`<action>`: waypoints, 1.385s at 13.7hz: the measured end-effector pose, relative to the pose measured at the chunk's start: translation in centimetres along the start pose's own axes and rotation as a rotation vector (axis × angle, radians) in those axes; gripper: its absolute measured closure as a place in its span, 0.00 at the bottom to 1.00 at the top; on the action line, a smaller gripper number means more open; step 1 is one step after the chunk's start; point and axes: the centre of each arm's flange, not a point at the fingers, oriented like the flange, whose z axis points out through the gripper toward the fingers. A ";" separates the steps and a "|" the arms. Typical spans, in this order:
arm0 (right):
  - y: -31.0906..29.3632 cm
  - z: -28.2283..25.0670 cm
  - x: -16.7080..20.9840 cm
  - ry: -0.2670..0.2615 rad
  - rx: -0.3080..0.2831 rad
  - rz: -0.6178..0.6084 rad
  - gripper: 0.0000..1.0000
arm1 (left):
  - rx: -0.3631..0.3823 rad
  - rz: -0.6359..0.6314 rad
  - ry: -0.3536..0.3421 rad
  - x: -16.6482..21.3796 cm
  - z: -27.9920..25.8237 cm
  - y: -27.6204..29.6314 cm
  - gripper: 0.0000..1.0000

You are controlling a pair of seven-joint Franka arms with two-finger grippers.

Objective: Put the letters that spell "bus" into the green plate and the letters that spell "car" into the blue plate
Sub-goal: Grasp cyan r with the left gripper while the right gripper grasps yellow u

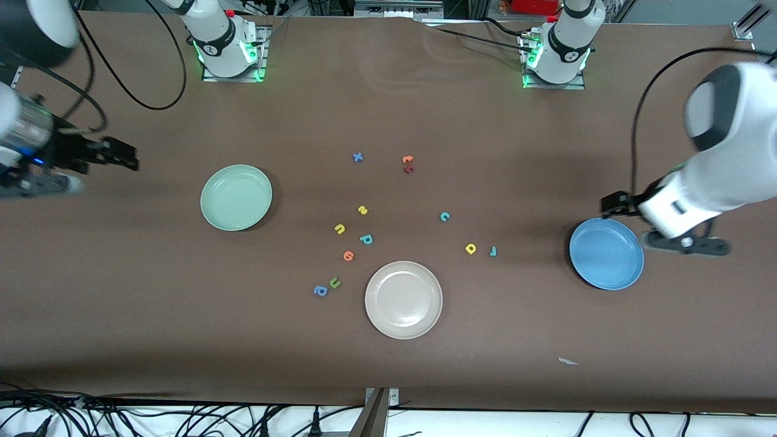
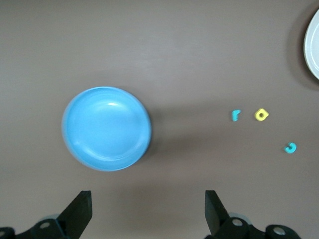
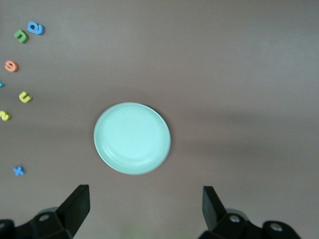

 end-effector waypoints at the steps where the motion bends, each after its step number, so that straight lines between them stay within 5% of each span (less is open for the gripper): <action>1: -2.5 1.8 1.3 0.010 -0.005 0.032 0.00 | 0.005 -0.003 -0.002 0.7 2.1 2.3 0.00; 7: -19.7 13.9 4.7 0.051 -0.020 0.409 0.00 | -0.026 0.011 0.056 -0.8 16.8 13.2 0.00; 13: -26.5 26.2 5.8 0.083 -0.006 0.677 0.00 | -0.014 0.061 0.074 -2.3 21.8 16.6 0.00; 17: -27.9 28.3 5.3 0.075 -0.017 0.710 0.22 | -0.016 0.053 0.158 -1.0 25.2 16.3 0.00; 19: -28.4 28.7 5.1 0.076 -0.016 0.707 0.41 | -0.015 0.044 0.167 -0.6 25.6 15.9 0.04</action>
